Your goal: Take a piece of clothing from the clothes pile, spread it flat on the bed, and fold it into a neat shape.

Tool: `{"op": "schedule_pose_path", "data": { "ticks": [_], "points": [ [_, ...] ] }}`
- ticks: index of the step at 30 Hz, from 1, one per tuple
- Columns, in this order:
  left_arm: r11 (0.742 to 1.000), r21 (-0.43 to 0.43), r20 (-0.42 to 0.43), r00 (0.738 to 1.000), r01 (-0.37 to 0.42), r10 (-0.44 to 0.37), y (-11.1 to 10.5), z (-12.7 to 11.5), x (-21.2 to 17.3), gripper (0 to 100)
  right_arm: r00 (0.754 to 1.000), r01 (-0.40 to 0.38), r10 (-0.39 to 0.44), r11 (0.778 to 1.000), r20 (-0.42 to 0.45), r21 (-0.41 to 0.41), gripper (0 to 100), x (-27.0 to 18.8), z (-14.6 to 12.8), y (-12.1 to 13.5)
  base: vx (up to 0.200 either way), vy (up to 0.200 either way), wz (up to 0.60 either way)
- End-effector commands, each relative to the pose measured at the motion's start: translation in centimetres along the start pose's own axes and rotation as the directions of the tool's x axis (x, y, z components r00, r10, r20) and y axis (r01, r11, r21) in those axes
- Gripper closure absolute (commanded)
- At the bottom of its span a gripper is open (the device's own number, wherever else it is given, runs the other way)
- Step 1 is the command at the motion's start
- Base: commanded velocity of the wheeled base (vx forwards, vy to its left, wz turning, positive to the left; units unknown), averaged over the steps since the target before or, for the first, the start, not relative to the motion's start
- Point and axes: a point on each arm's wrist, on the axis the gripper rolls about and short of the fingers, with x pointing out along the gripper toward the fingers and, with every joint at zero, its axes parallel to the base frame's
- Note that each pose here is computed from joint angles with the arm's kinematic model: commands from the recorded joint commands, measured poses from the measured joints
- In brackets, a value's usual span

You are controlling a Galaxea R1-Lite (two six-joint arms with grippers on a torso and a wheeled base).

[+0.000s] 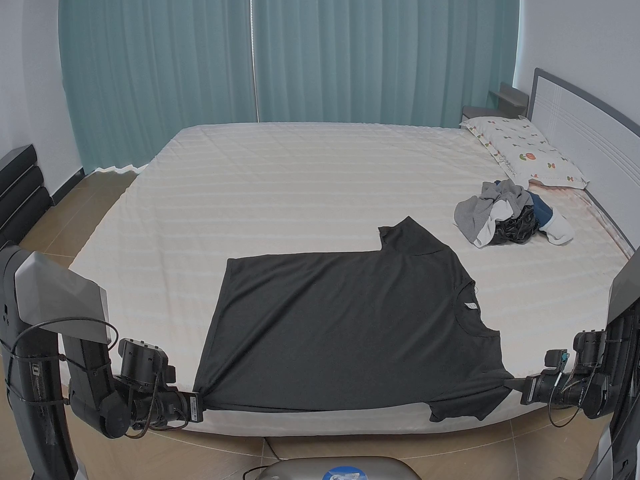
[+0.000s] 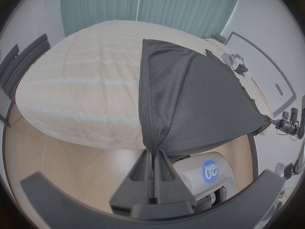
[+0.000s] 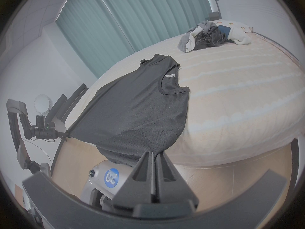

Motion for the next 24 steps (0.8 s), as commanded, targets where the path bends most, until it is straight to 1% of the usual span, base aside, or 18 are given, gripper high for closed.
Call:
{"op": "schedule_pose_path", "data": {
  "ticks": [1, 6, 9, 11, 14, 21, 24],
  "points": [
    [1.0, 0.011, -0.014, 1.0, 0.006, -0.006, -0.3, -0.38, -0.35, 100, 1.0, 0.003, -0.003, 1.0, -0.02, -0.006, 100, -0.19, -0.44, 0.06, 0.0, 0.0, 0.0],
    [0.999, 0.035, -0.058, 0.998, 0.003, -0.001, -0.42, -1.03, -0.51, 100, 1.0, 0.017, -0.017, 1.0, -0.014, -0.021, 100, -0.4, -0.44, -0.31, 0.0, 0.0, 0.0],
    [0.998, 0.062, -0.087, 0.996, 0.0, 0.006, -0.37, -1.28, -0.73, 100, 0.999, 0.024, -0.025, 0.999, -0.034, -0.035, 100, -0.58, -0.67, -0.49, 0.0, 0.0, 0.0],
    [0.998, 0.063, -0.098, 0.995, -0.003, 0.009, -0.38, -1.31, -0.94, 100, 0.998, 0.024, -0.026, 0.999, -0.059, -0.049, 100, -0.69, -0.94, -0.53, 0.0, 0.0, 0.0],
    [0.998, 0.064, -0.103, 0.995, -0.004, 0.011, -0.4, -1.26, -1.22, 100, 0.997, 0.023, -0.028, 0.997, -0.075, -0.068, 100, -0.76, -1.13, -0.59, 0.0, 0.0, 0.0],
    [0.998, 0.064, -0.099, 0.995, -0.002, 0.008, -0.44, -1.14, -1.32, 100, 0.997, 0.025, -0.03, 0.997, -0.075, -0.07, 100, -0.81, -1.13, -0.63, 0.0, 0.0, 0.0],
    [0.998, 0.057, -0.071, 0.997, -0.003, 0.007, -0.35, -0.59, -1.29, 100, 0.998, 0.027, -0.032, 0.996, -0.055, -0.08, 100, -0.96, -0.79, -0.55, 0.0, 0.0, 0.0]
  ]
}}
